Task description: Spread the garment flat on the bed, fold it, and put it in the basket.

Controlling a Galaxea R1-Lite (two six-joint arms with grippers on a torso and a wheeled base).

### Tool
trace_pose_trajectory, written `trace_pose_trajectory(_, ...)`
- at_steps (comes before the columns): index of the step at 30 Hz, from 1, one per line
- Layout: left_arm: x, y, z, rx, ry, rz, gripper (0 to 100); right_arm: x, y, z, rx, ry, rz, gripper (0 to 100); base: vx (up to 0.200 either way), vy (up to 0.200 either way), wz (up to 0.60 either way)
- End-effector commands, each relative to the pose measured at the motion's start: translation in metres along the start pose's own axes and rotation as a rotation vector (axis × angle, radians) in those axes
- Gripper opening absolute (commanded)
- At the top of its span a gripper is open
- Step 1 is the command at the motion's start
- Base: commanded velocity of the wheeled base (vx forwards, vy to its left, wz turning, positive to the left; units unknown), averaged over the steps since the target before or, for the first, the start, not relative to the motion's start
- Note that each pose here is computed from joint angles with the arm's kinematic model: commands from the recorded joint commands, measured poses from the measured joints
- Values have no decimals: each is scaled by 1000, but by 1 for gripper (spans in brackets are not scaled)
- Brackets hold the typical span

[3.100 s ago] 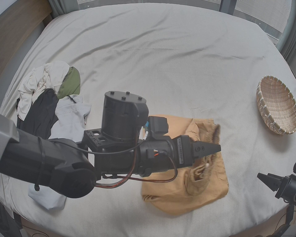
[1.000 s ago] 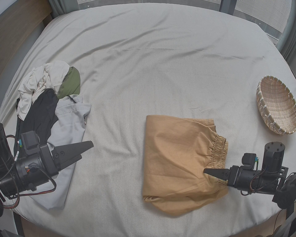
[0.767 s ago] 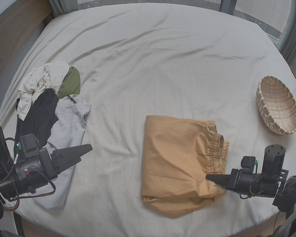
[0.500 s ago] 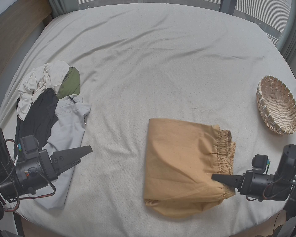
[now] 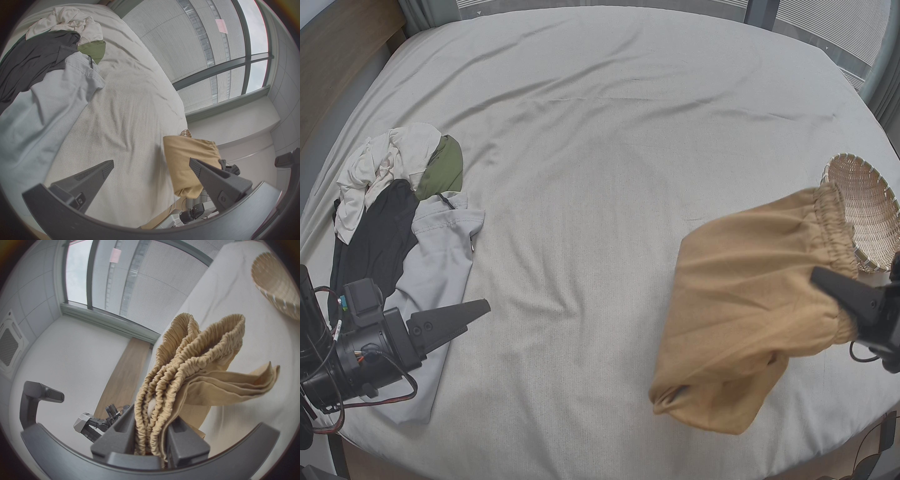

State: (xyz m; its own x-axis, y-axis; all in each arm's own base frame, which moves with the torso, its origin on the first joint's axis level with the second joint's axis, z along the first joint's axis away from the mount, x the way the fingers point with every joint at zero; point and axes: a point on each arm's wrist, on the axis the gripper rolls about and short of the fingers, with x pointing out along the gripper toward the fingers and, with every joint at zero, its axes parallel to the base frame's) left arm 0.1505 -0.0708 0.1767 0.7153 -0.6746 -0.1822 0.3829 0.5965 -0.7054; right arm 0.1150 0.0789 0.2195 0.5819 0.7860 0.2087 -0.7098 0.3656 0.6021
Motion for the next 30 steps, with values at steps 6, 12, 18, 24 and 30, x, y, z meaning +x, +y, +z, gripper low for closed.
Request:
trace_pose_trajectory(6, 1, 3, -3, -5, 13, 6, 100, 3, 9, 48, -100, -182, -39, 0, 0, 0, 0)
trace_pose_trajectory(12, 1, 4, -5, -6, 27, -1, 100, 2, 14, 87, -178, -294, -124, 0, 0, 0, 0)
trace_pose_trajectory(18, 0, 4, -5, -7, 27, -3, 100, -4, 13, 123, -287, -399, -243, 0, 0, 0, 0)
trace_pose_trajectory(24, 0, 5, -7, -10, 34, 2, 100, -15, 4, 155, -379, -502, -372, 0, 0, 0, 0)
trace_pose_trajectory(30, 0, 5, -7, -9, 31, -1, 100, -30, -9, 174, -461, -565, -502, 0, 0, 0, 0)
